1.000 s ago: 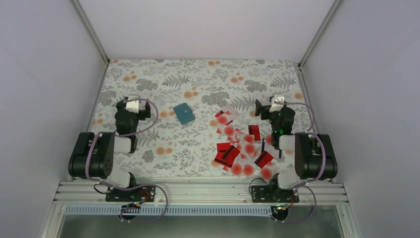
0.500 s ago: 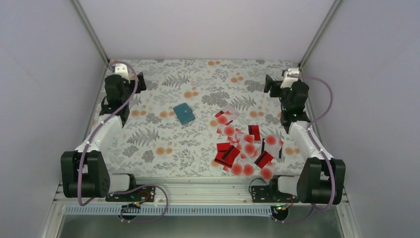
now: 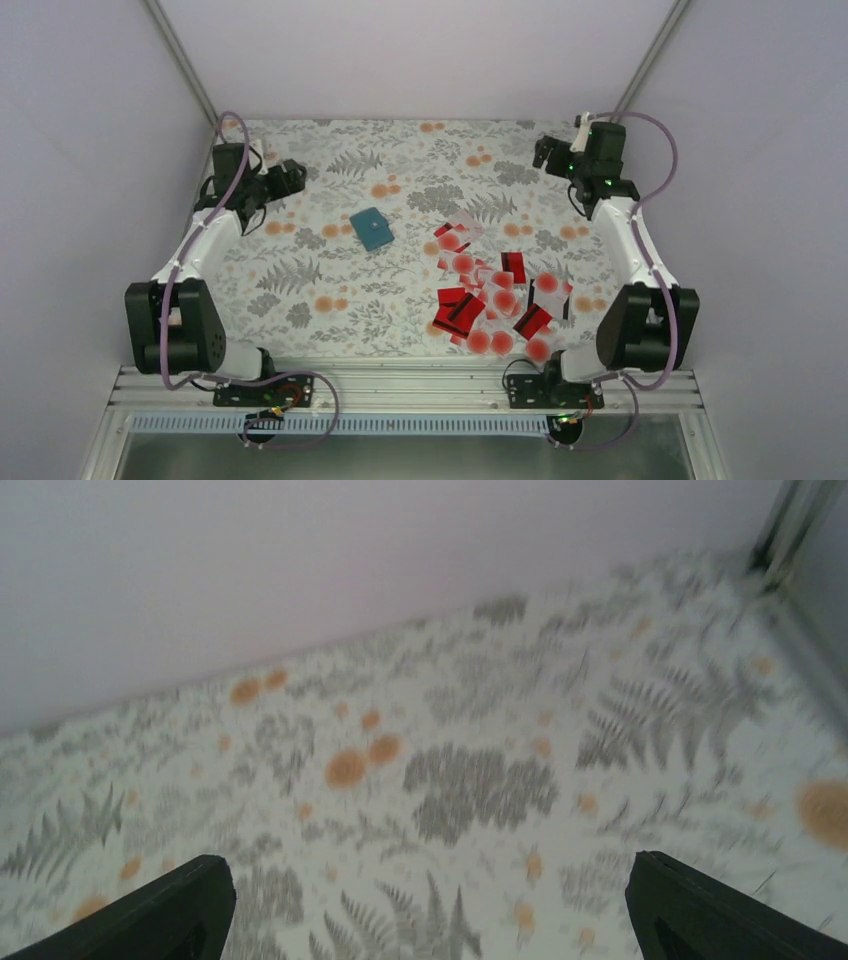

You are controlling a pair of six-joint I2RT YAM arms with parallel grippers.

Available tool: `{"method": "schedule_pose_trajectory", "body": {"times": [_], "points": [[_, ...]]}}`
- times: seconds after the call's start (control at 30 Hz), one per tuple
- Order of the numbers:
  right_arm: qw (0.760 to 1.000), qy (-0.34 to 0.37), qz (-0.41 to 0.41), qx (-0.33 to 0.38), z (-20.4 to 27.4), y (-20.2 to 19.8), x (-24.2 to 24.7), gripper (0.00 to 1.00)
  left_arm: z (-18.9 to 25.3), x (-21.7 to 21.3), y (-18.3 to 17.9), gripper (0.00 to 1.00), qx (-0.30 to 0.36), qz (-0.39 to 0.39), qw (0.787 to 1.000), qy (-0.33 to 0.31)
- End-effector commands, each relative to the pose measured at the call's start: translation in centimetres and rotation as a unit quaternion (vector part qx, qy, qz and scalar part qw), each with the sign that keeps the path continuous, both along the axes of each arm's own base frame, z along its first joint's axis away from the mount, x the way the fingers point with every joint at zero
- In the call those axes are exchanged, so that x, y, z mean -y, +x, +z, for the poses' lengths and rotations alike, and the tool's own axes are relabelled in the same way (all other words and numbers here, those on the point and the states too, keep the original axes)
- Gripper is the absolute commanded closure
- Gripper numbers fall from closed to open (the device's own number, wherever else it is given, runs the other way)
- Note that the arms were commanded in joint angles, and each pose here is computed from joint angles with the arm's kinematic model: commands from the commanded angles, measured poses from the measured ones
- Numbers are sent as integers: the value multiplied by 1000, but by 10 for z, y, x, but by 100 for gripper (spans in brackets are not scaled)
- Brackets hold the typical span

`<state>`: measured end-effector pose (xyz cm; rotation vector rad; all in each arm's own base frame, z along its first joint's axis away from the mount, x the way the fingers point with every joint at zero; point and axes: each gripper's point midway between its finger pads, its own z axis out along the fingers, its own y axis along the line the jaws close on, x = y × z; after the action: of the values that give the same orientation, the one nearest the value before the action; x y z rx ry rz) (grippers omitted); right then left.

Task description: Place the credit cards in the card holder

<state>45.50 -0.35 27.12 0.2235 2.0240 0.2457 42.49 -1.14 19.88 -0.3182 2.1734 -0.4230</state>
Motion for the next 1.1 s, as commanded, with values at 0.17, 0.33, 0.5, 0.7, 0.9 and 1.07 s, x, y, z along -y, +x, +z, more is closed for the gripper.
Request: {"method": "schedule_pose_trajectory", "body": {"times": [0.17, 0.33, 0.5, 0.7, 0.9, 1.07], "points": [[977, 102, 116, -149, -72, -32, -54, 1, -75, 80, -31, 15, -114, -157, 969, -152], [956, 122, 186, -193, -94, -48, -106, 3, -98, 110, -29, 22, -151, -181, 955, -183], [935, 118, 251, -221, -107, -58, -165, 6, -121, 128, -26, 28, -191, -181, 945, -192], [906, 123, 316, -255, -128, -67, -231, 16, -147, 135, -28, 34, -235, -172, 938, -188], [881, 115, 368, -273, -141, -71, -285, 22, -162, 147, -31, 39, -255, -175, 933, -186], [863, 110, 397, -292, -161, -68, -320, 29, -173, 148, -32, 40, -274, -167, 930, -178]]}}
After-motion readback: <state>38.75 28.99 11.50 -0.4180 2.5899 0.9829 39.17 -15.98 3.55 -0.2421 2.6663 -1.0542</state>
